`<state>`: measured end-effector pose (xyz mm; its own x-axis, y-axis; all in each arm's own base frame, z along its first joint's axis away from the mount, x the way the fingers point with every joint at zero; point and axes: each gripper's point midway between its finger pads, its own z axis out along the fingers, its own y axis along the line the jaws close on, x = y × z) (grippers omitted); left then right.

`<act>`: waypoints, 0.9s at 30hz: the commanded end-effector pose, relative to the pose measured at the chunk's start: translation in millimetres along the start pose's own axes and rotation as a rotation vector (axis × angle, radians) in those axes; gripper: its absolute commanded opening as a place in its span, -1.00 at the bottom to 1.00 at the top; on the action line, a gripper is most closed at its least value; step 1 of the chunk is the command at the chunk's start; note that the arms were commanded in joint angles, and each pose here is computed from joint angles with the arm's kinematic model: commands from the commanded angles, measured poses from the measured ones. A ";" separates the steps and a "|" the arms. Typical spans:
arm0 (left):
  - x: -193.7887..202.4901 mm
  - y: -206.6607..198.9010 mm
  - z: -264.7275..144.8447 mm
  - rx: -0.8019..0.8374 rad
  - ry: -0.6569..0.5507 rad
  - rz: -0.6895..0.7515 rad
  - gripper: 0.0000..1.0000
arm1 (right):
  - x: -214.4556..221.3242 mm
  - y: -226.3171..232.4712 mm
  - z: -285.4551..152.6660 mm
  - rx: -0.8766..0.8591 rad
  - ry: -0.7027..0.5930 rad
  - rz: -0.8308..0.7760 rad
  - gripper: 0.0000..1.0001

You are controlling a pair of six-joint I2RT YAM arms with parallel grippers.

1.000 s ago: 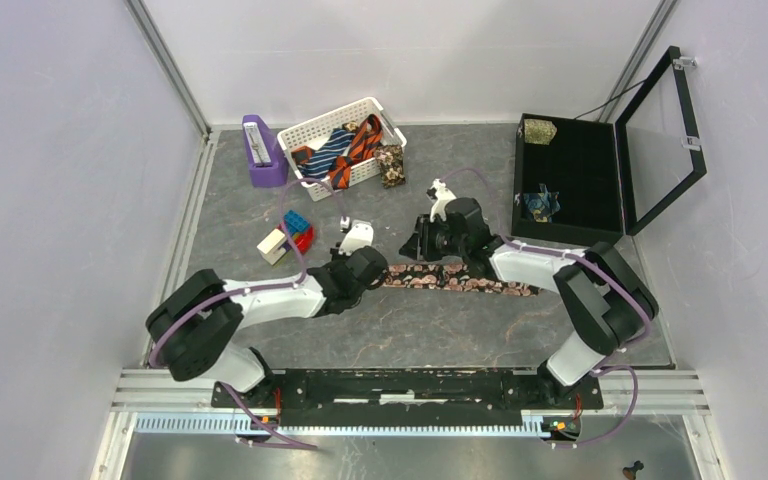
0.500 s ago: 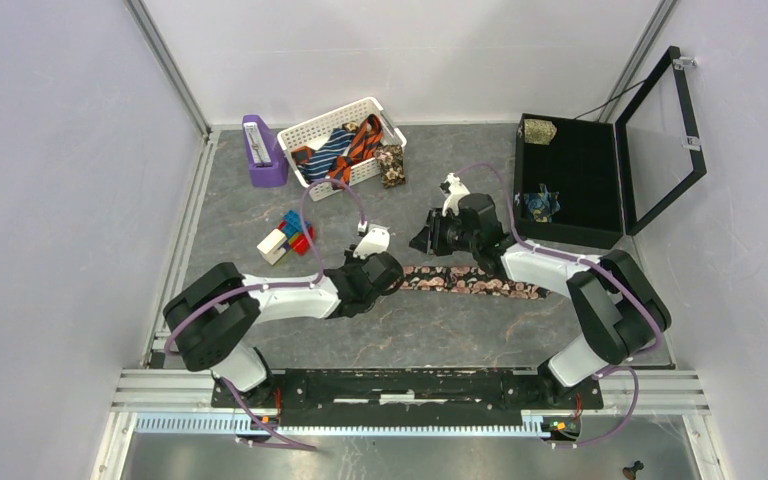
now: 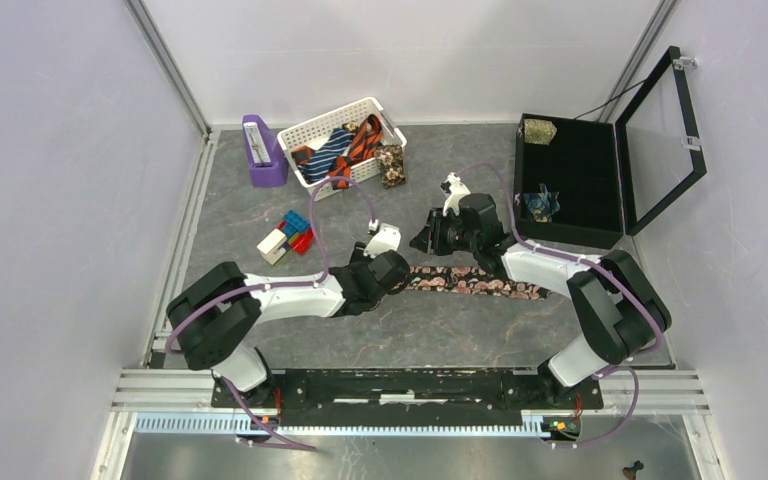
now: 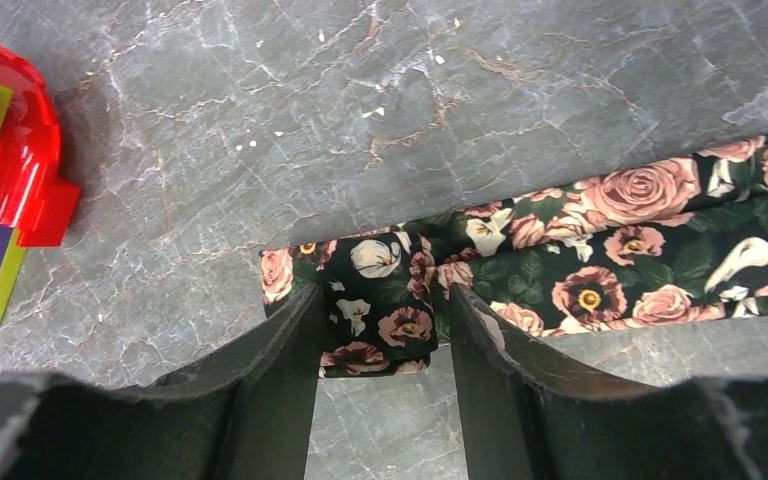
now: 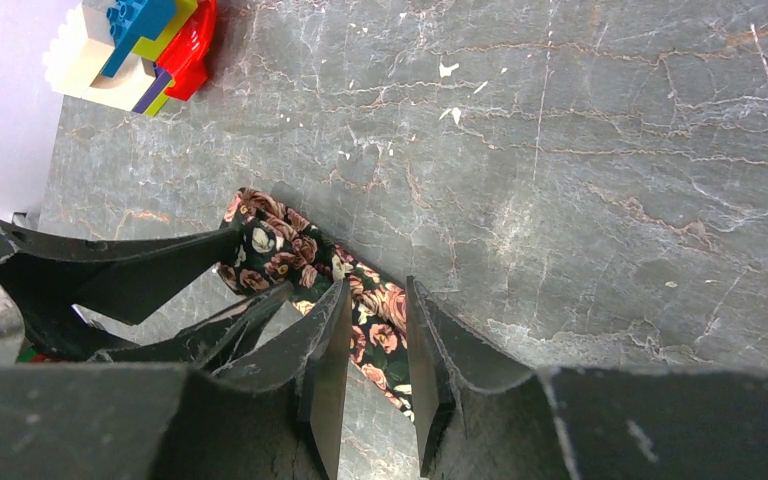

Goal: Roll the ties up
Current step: Roll the tie at the center of the board.

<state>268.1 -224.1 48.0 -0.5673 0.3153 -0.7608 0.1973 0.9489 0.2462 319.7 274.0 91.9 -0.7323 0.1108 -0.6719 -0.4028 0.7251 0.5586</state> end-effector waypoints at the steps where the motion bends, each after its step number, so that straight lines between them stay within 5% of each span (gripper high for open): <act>1: -16.0 -16.1 -8.6 0.083 -0.020 -0.017 0.12 | -11.5 5.6 -6.2 -0.017 -0.038 -0.018 -0.33; 14: 0.7 -16.2 -4.8 0.165 -0.013 -0.138 0.08 | -10.4 5.3 -6.7 -0.022 -0.036 -0.015 -0.33; 27: -35.0 -13.7 -26.1 0.297 -0.084 -0.224 0.17 | -13.2 7.8 -6.6 -0.029 -0.039 -0.005 -0.31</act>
<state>261.9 -234.9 61.4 -0.5796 0.1659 -0.7978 0.2802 0.9599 -0.0039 319.5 272.2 91.4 -0.7344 0.1127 -0.6693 -0.4006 0.7241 0.5614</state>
